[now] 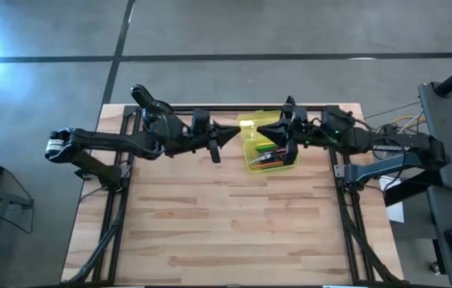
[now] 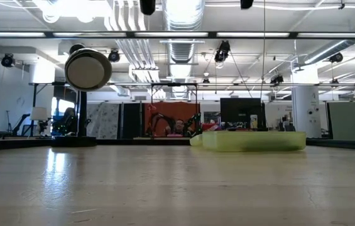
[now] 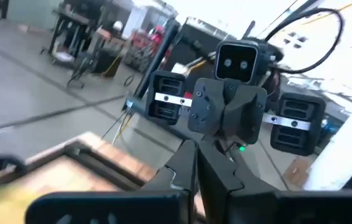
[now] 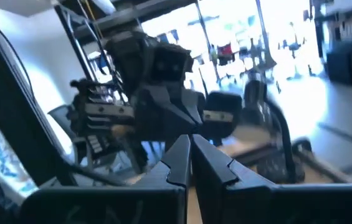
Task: Pick & place school supplies into a supply box
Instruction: Return to Home Position
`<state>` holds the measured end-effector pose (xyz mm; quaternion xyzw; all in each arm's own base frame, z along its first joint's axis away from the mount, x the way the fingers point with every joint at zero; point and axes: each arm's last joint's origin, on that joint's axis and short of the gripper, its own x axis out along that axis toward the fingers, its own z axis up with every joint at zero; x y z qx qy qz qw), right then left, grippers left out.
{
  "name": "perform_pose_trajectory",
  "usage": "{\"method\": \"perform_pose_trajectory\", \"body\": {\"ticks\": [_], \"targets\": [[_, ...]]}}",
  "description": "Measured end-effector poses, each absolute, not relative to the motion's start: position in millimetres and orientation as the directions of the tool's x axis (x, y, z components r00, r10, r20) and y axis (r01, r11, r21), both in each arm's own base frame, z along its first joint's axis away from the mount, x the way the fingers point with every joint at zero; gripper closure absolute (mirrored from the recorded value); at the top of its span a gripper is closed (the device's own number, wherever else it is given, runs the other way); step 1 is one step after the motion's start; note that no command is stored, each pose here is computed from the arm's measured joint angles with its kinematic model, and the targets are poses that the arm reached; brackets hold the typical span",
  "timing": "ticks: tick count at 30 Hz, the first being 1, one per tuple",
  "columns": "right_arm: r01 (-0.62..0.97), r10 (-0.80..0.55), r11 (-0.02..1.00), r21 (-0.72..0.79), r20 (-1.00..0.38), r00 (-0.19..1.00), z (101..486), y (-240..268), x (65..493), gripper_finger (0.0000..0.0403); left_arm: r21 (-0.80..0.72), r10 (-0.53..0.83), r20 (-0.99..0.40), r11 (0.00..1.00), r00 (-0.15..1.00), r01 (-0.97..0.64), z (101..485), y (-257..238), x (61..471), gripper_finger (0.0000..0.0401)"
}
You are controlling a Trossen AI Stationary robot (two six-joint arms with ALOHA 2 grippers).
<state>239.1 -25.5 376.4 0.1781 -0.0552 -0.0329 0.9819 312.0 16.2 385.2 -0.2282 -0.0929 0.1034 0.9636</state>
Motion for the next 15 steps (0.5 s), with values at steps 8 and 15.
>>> {"method": "perform_pose_trajectory", "body": {"ticks": [8, 15], "targets": [[0.084, -0.121, 0.964, 0.251, 0.134, 0.984, 435, -21, 223, 0.0394, -0.38, 0.227, 0.29, 0.919, 0.93, -0.106, 433, 13, 269, 0.0401], [0.097, -0.146, 0.975, 0.199, 0.247, 0.958, 468, -6, 198, 0.0394, -0.366, 0.239, 0.321, 0.924, 0.917, -0.112, 449, 5, 227, 0.0401]]}}
